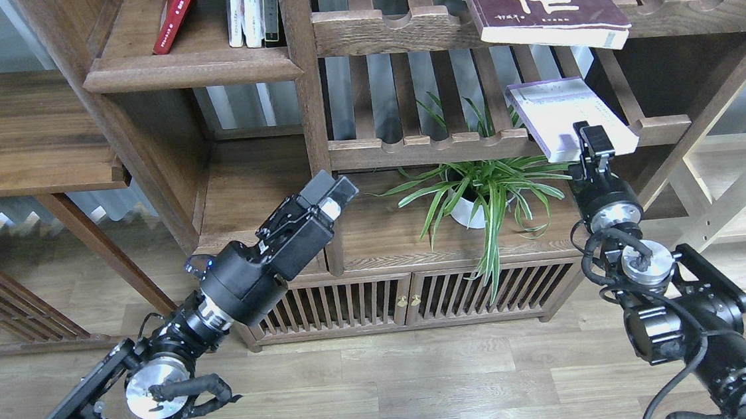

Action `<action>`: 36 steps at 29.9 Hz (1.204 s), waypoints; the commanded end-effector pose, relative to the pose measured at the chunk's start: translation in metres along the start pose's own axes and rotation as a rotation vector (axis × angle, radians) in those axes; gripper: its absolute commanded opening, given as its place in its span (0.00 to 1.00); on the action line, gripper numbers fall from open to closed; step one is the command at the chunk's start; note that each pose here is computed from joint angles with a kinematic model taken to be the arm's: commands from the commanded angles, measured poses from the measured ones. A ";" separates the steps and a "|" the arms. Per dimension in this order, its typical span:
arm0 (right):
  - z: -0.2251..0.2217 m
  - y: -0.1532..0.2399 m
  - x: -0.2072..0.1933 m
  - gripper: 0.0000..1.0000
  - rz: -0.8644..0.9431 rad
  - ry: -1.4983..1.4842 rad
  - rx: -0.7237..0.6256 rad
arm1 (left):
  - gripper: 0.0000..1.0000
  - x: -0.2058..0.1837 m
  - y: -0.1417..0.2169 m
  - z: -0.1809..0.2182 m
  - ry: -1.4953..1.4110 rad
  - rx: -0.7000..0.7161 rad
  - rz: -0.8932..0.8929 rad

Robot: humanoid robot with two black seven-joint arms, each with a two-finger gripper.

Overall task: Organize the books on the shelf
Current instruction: 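Grasp the white book's bottom edge with the right gripper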

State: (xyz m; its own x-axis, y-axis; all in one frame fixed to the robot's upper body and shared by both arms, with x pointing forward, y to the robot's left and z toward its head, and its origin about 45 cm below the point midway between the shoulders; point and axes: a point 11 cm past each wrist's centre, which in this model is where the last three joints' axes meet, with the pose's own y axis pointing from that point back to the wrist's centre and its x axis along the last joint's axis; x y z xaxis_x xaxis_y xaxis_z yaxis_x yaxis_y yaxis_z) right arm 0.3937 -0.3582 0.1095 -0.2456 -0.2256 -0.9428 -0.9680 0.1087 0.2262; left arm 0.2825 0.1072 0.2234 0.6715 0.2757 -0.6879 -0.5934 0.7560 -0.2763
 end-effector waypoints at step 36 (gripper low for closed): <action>-0.005 -0.026 -0.009 0.13 0.048 -0.087 0.034 | 0.97 -0.010 -0.001 -0.003 0.001 0.020 -0.028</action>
State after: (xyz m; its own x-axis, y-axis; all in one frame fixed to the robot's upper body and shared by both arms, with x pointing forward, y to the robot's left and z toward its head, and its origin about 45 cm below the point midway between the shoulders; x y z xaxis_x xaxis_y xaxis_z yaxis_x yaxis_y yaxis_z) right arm 0.4206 -0.3638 0.1122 -0.2883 -0.1421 -0.9469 -0.9522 0.1468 0.2679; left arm 0.2752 0.1022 0.2287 0.6870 0.2540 -0.6808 -0.5655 0.7752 -0.2815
